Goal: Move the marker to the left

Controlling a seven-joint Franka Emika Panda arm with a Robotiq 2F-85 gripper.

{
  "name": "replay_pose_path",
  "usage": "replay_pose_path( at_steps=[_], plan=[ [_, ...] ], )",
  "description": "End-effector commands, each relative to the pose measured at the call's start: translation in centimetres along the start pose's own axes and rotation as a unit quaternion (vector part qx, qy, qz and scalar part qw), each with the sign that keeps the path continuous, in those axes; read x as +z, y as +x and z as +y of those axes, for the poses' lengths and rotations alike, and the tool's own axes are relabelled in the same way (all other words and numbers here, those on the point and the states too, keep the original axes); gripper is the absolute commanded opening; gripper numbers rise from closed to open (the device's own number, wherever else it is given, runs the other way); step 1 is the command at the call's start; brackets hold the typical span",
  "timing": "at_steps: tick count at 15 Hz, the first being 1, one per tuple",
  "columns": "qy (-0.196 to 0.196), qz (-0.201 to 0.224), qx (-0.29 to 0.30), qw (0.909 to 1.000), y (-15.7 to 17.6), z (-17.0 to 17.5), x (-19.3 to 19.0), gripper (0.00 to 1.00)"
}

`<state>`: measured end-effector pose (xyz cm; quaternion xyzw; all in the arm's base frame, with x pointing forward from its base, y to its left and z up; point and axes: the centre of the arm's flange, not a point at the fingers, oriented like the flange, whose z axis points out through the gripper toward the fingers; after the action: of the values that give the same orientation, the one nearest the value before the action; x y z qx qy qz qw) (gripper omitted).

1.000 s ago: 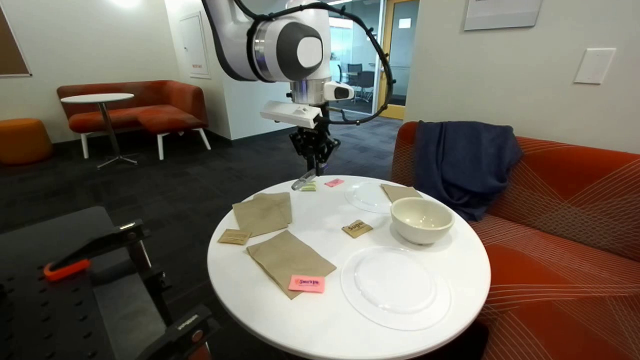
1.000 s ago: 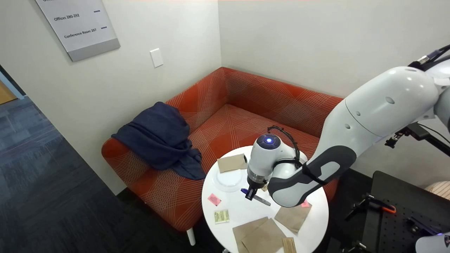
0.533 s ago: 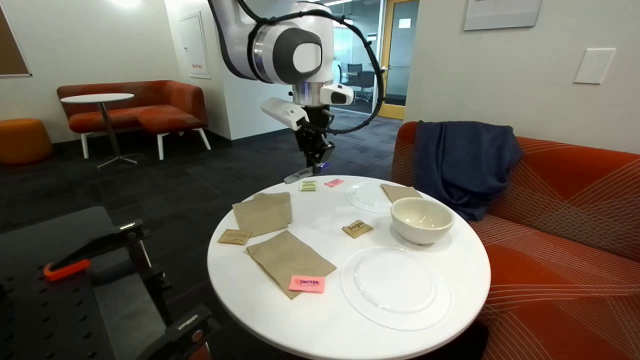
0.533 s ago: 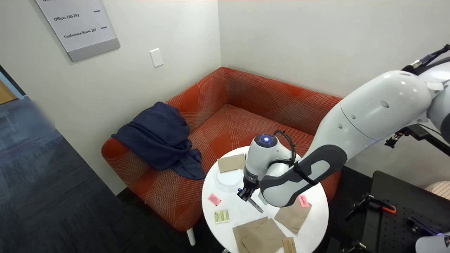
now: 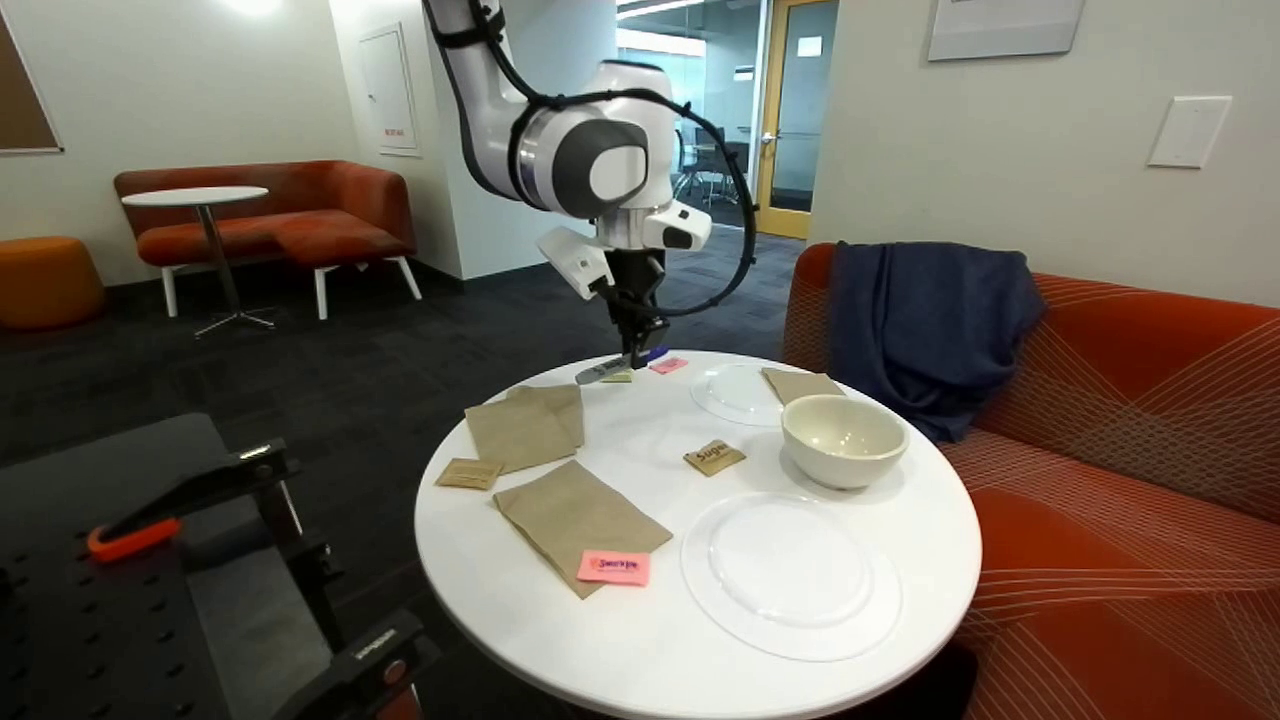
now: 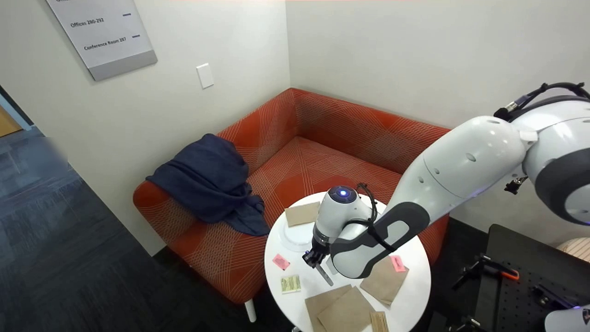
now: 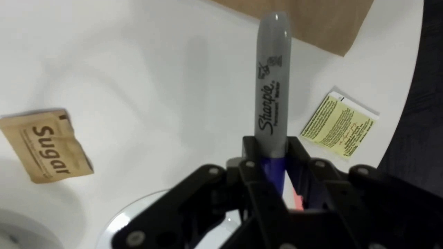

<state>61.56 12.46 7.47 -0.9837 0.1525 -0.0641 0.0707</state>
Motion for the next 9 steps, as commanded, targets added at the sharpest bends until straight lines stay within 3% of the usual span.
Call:
replay_pose_path(
  at_steps=[1, 4, 5, 6, 9],
  plan=[
    [0.010, 0.024, 0.018, 0.9995, 1.0, -0.7, 1.8, 0.06],
    [0.010, 0.026, 0.014, 0.9995, 1.2, -0.9, 2.6, 0.06],
    [0.009, 0.026, 0.014, 0.9995, 1.2, -0.9, 2.8, 0.50],
    [0.010, 0.027, 0.015, 0.9995, 1.2, -1.0, 2.9, 0.51],
    [0.016, 0.024, 0.008, 0.9996, 1.0, -1.3, 2.3, 0.71]
  ],
)
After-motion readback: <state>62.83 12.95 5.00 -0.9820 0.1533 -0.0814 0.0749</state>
